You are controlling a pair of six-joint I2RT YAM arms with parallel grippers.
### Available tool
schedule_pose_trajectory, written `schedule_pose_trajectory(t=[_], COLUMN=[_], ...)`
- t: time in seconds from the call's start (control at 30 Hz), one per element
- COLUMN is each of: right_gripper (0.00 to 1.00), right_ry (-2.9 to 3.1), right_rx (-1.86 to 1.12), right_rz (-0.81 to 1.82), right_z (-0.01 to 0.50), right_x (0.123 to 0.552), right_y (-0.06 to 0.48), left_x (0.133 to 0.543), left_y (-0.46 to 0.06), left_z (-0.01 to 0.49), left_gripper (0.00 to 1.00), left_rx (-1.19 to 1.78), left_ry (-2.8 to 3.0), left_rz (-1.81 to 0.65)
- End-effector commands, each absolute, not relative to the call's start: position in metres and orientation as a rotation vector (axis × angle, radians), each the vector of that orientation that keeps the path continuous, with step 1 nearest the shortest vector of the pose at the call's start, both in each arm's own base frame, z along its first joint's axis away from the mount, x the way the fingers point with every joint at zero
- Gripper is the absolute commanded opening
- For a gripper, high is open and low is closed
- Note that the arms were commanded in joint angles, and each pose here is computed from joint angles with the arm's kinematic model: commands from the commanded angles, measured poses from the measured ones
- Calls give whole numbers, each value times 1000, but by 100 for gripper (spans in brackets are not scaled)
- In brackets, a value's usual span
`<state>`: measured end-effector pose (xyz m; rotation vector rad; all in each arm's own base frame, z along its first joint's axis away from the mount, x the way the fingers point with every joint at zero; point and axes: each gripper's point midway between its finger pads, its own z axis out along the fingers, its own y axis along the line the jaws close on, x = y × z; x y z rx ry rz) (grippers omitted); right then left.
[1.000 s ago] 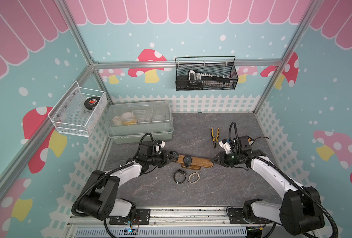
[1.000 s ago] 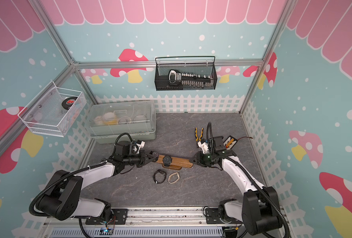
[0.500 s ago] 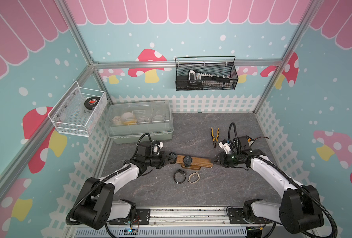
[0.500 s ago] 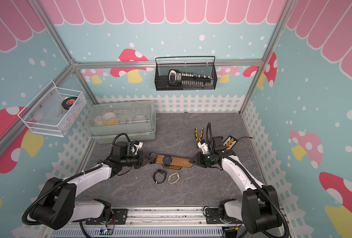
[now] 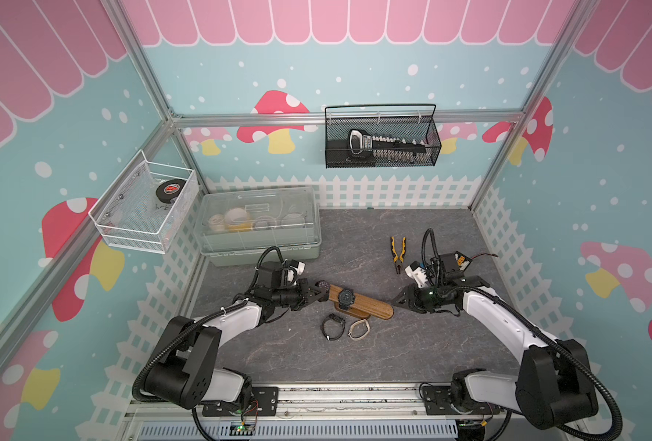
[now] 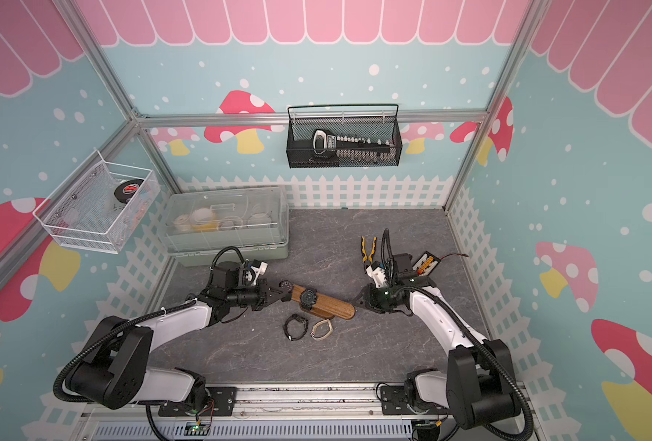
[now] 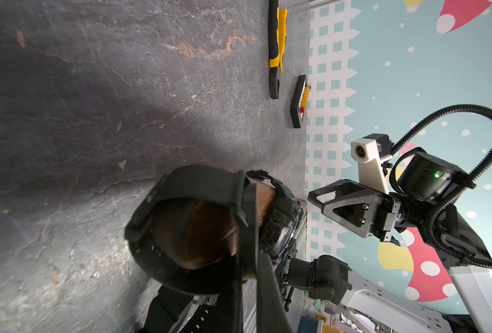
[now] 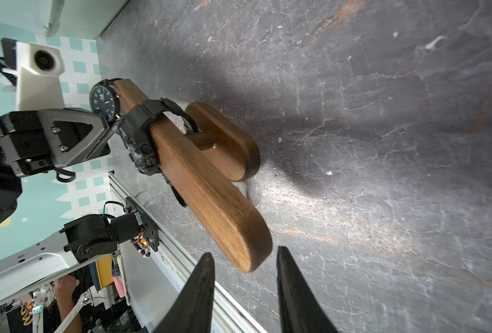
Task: Place watch on stand
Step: Place the watch on the stand.
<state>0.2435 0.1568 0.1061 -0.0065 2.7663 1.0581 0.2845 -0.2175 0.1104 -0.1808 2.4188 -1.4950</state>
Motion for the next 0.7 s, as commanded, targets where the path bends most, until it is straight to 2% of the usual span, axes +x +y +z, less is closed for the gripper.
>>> schedule_pose_trajectory(t=[0.0, 0.3, 0.67], right_gripper=[36, 39, 34], right_ry=[2804, 2769, 2797], right_rx=[-35, -55, -29], right_rz=[1056, 1150, 1118], right_z=[98, 94, 79], right_x=[238, 238, 244], right_y=[157, 174, 173], left_x=[279, 275, 268], left_y=[-215, -212, -210], left_z=[105, 111, 113], left_gripper=[0, 0, 0], left_rx=[-209, -199, -206], left_ry=[2445, 2442, 2438], left_rz=[-1493, -1469, -1478])
